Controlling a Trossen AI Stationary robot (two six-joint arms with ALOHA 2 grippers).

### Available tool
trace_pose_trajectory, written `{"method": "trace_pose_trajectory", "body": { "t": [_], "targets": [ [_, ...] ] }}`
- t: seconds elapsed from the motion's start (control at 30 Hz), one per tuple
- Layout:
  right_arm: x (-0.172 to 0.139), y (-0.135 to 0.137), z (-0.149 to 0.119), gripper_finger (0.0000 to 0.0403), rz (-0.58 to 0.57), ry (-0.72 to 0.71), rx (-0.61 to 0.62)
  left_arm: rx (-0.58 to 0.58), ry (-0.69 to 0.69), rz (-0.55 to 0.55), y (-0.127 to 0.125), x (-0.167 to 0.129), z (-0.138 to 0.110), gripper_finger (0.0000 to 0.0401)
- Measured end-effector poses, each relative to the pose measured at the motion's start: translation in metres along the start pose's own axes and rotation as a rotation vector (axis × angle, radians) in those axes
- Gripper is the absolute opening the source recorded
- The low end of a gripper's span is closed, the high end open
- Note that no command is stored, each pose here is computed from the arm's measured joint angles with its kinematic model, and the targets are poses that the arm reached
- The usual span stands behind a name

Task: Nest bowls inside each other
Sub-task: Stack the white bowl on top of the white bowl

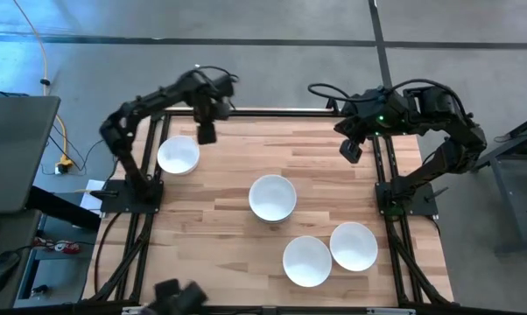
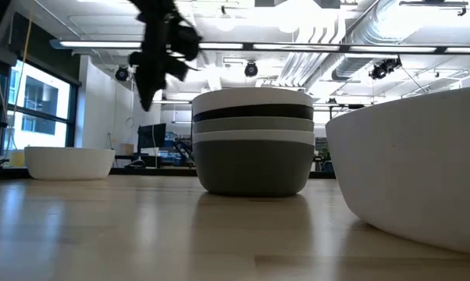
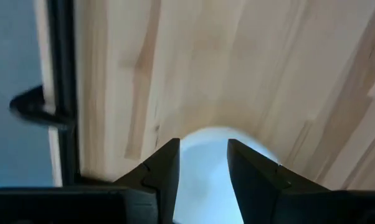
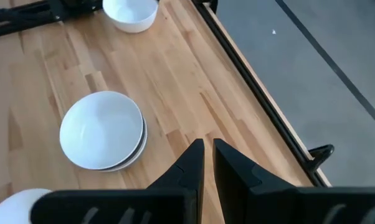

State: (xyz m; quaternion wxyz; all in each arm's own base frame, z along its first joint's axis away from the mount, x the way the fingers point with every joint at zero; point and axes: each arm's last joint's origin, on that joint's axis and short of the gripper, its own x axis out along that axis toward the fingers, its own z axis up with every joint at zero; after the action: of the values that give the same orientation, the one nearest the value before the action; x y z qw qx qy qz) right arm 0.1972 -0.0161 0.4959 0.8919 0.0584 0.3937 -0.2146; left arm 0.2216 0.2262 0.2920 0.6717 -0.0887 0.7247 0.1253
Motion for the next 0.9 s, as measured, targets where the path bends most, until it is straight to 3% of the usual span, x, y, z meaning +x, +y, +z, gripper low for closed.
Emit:
{"method": "trace_pose_trajectory", "body": {
  "t": [0.23, 0.43, 0.67, 0.9],
  "targets": [
    [0.0, 0.001, 0.0, 0.0023, 0.015, 0.001, -0.076, -0.096, -0.004, -0.01, 0.032, 0.009, -0.056, 0.0122],
    [0.0, 0.004, 0.002, 0.0023, 0.083, -0.019, -0.147, -0.22, -0.034, -0.066, 0.047, 0.025, -0.084, 0.0122],
    [-0.001, 0.004, 0.003, 0.0023, 0.097, -0.026, -0.187, -0.359, -0.01, -0.076, 0.051, 0.051, -0.086, 0.0122],
    [-0.001, 0.004, 0.003, 0.0023, 0.099, -0.027, -0.211, -0.405, -0.016, -0.055, 0.049, 0.07, -0.085, 0.0122]
  ]
}}
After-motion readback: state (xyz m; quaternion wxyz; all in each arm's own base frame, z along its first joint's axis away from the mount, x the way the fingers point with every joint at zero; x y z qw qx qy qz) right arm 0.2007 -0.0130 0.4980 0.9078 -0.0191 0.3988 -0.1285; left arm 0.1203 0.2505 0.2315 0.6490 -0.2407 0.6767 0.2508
